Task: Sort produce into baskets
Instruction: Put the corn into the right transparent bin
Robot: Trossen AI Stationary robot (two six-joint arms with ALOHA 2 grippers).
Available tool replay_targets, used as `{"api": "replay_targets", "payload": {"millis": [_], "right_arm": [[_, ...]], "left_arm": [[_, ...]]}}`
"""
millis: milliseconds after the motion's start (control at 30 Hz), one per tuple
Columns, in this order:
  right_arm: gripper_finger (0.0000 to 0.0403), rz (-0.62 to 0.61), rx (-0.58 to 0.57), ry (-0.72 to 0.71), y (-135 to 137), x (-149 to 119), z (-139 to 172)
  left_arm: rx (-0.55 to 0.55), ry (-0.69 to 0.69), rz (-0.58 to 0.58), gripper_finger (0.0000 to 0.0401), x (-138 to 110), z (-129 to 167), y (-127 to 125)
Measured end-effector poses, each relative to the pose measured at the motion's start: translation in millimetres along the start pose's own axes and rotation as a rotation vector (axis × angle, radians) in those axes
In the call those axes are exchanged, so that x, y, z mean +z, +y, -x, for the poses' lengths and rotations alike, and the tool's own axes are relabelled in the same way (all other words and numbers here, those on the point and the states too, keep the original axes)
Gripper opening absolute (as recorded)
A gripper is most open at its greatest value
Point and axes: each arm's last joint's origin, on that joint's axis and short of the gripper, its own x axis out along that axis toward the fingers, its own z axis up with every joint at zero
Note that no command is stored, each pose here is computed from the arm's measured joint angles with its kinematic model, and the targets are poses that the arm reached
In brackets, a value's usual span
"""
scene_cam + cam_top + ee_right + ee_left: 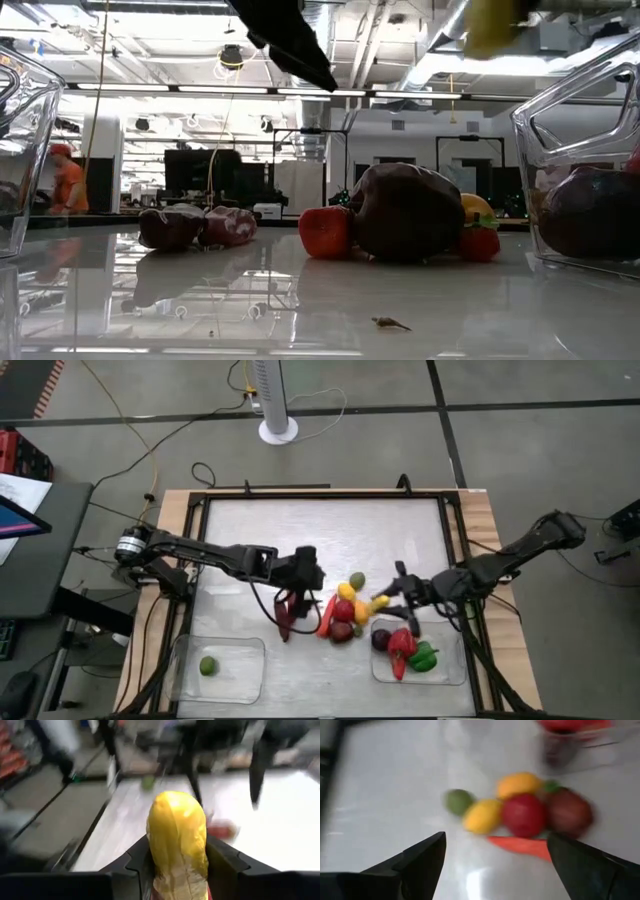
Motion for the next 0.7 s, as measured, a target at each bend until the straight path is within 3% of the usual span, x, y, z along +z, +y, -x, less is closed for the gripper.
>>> {"api": "replay_targets", "payload": {"millis": [133, 300, 567, 700], "right_arm": [[0.0171, -0.084, 0.055, 0.115, 11.0, 3.5, 24.6], [0.0172, -0.203, 0.159, 0.209, 27.3, -5.0, 37.4], [0.0177, -0.474, 0.033, 0.581, 38.2, -42.6, 46.3], [0.0191, -0.517, 0.044, 0.723, 49.3, -55.1, 46.4]], "left_arm": [[-0.105, 0.023, 0.019, 0.033, -8.5, -7.3, -16.1], [-0.075, 0.054, 0.002, 0.033, -18.3, -11.1, -28.3], [-0.047, 0.105, 0.032, 0.033, -29.7, -13.9, -39.0], [-0.054, 0.116, 0.023, 0.033, -30.8, -12.8, -44.2]]}}
